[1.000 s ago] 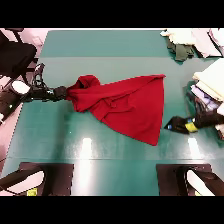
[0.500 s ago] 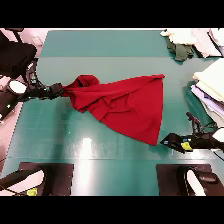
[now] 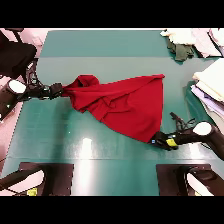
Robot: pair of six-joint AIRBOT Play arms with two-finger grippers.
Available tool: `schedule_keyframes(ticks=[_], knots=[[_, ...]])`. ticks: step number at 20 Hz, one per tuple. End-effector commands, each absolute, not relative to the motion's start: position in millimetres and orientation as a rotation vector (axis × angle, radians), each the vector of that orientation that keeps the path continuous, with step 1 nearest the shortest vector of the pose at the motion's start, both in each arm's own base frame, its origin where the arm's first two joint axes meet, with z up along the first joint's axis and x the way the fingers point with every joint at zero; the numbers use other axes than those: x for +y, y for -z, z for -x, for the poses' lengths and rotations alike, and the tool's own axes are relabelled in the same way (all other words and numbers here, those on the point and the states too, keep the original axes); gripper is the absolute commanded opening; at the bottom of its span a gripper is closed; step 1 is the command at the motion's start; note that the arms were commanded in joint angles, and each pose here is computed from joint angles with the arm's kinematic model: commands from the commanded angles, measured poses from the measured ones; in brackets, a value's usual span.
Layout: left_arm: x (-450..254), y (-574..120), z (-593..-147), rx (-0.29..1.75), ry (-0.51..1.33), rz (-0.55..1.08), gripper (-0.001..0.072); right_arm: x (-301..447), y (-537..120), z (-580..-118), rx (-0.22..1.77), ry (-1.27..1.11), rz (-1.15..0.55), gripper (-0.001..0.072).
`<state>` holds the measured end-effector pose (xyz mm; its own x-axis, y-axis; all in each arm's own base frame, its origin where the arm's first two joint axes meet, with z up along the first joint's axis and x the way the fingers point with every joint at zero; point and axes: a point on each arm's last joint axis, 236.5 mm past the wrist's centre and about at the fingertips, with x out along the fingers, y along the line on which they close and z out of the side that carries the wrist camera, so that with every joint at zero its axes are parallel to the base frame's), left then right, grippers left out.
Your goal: Fold the shirts.
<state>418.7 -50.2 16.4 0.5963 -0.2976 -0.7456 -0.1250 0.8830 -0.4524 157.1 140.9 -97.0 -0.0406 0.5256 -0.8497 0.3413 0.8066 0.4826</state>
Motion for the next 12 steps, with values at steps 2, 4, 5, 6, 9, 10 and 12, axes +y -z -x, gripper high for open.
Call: schedule_keyframes(ticks=[2,4,5,6,9,10,12], knots=[[-47,-15,-418,0.939,0.109,0.455,0.0032,163,121,-181,1.584,-0.164,-0.683,0.0485],[-45,-14,-417,0.942,0.106,0.442,0.0032,170,121,-189,1.574,-0.181,-0.657,0.0427],[-45,-14,-417,0.943,0.106,0.438,0.0032,173,119,-196,1.562,-0.189,-0.648,0.0353],[-44,-14,-418,0.941,0.104,0.436,0.0032,176,116,-204,1.544,-0.199,-0.641,0.0222],[-26,-17,-429,0.882,0.063,0.349,0.0032,182,104,-219,1.502,-0.244,-0.588,0.0021],[-16,-20,-434,0.850,0.042,0.292,0.0032,181,100,-221,1.489,-0.245,-0.561,0.0021],[7,-29,-448,0.771,0.001,0.147,0.0032,173,92,-224,1.462,-0.235,-0.529,0.0021]])
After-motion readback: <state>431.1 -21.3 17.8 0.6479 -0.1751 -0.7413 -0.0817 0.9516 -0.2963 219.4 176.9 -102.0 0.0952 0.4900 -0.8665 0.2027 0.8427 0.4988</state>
